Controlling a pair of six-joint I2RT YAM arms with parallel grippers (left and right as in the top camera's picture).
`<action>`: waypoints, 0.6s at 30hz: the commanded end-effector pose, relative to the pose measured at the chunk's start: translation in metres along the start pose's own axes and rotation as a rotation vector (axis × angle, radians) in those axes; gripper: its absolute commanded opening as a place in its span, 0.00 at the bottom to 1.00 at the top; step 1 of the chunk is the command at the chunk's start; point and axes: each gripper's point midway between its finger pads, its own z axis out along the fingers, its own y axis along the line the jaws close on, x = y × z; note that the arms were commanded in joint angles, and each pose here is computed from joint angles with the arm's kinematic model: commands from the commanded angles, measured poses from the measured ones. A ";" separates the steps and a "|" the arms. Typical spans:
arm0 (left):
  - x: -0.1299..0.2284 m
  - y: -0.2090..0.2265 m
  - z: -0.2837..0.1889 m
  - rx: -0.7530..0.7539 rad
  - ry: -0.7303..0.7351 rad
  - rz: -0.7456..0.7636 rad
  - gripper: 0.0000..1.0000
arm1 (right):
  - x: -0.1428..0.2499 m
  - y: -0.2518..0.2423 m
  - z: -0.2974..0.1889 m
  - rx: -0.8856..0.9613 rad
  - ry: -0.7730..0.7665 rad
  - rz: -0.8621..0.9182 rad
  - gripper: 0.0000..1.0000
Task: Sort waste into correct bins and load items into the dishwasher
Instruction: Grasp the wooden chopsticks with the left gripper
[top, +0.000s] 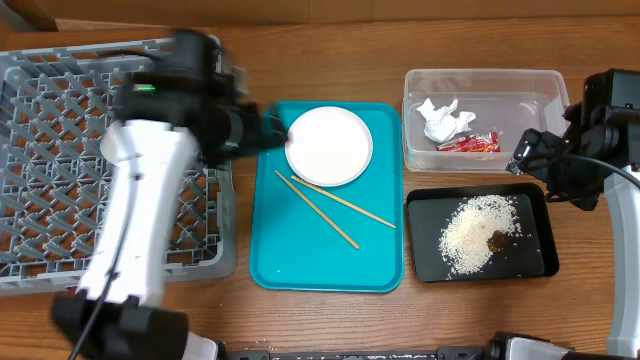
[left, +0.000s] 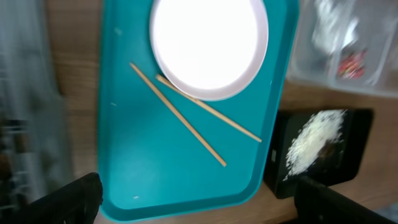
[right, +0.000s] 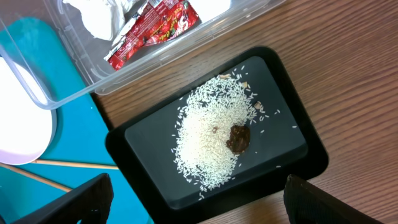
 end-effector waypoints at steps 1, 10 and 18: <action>0.033 -0.008 0.070 -0.142 0.112 -0.095 1.00 | -0.005 0.002 -0.014 -0.017 -0.047 -0.001 0.89; 0.098 0.007 0.192 -0.327 0.308 -0.104 1.00 | -0.005 0.002 -0.014 -0.017 -0.048 0.000 0.90; 0.108 0.028 0.222 -0.404 0.367 -0.114 0.64 | -0.005 0.002 -0.014 -0.017 -0.048 -0.001 0.90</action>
